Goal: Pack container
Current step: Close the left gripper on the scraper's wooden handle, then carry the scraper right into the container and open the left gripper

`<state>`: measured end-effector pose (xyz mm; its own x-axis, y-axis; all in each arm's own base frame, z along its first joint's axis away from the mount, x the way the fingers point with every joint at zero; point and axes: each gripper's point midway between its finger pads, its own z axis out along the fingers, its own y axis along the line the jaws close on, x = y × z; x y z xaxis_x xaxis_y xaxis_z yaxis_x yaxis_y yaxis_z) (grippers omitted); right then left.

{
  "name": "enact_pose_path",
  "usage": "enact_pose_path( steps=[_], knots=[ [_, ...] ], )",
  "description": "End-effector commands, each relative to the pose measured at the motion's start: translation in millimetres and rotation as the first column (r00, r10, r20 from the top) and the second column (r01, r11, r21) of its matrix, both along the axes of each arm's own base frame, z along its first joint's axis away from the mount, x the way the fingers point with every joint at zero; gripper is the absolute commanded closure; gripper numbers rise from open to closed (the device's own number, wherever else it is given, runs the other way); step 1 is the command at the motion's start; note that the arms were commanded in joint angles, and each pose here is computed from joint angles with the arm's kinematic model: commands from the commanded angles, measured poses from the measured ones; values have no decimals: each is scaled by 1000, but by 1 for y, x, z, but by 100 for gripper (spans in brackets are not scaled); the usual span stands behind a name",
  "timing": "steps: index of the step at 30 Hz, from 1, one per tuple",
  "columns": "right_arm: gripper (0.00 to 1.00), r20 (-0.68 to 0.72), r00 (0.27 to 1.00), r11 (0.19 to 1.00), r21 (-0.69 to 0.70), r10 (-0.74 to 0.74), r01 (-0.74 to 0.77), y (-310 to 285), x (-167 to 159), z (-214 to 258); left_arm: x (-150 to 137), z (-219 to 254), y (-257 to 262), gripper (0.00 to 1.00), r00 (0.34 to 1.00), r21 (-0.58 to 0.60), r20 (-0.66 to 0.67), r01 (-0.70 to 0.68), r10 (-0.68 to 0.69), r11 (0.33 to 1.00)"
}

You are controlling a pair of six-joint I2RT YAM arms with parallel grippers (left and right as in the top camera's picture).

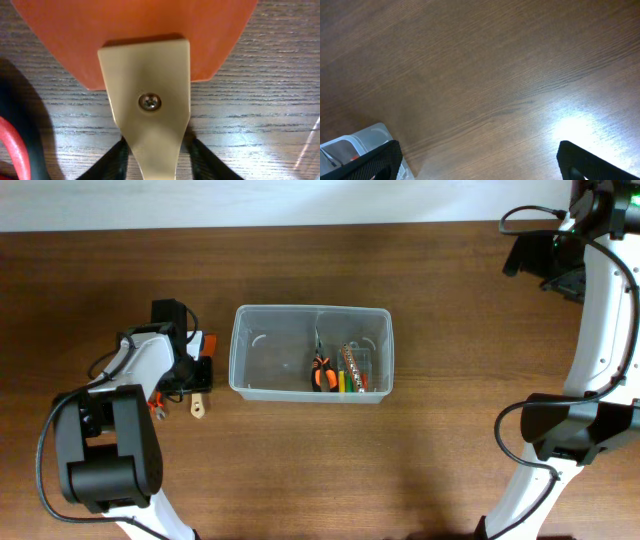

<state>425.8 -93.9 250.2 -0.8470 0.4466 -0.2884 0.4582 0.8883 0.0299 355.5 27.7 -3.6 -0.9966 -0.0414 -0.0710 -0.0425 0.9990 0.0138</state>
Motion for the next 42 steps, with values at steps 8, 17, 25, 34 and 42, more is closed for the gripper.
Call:
enact_pose_path(
  steps=[8, 17, 25, 34, 42],
  knots=[
    [1, 12, 1000, 1000, -8, 0, 0, -1, -1, 5, -10, -22, -5, 89, 998, -28, -62, 0, -1, 1000],
    [1, 12, 1000, 1000, -8, 0, 0, -1, -1, 5, 15, 6, -1, 98, 1000, -14, -9, -1, 1, 1000],
    [1, 12, 1000, 1000, -8, 0, 0, -1, -1, 5, 69, 103, 17, 98, 984, 79, 181, -18, 4, 997],
    [1, 12, 1000, 1000, -8, 0, 0, -1, -1, 5, 87, 189, -17, 98, 917, 10, 359, 181, -173, 983],
    [1, 12, 1000, 1000, -8, 0, 0, -1, -1, 5, 64, 217, -116, 98, 665, -30, 464, 673, -586, 739]
  ],
)
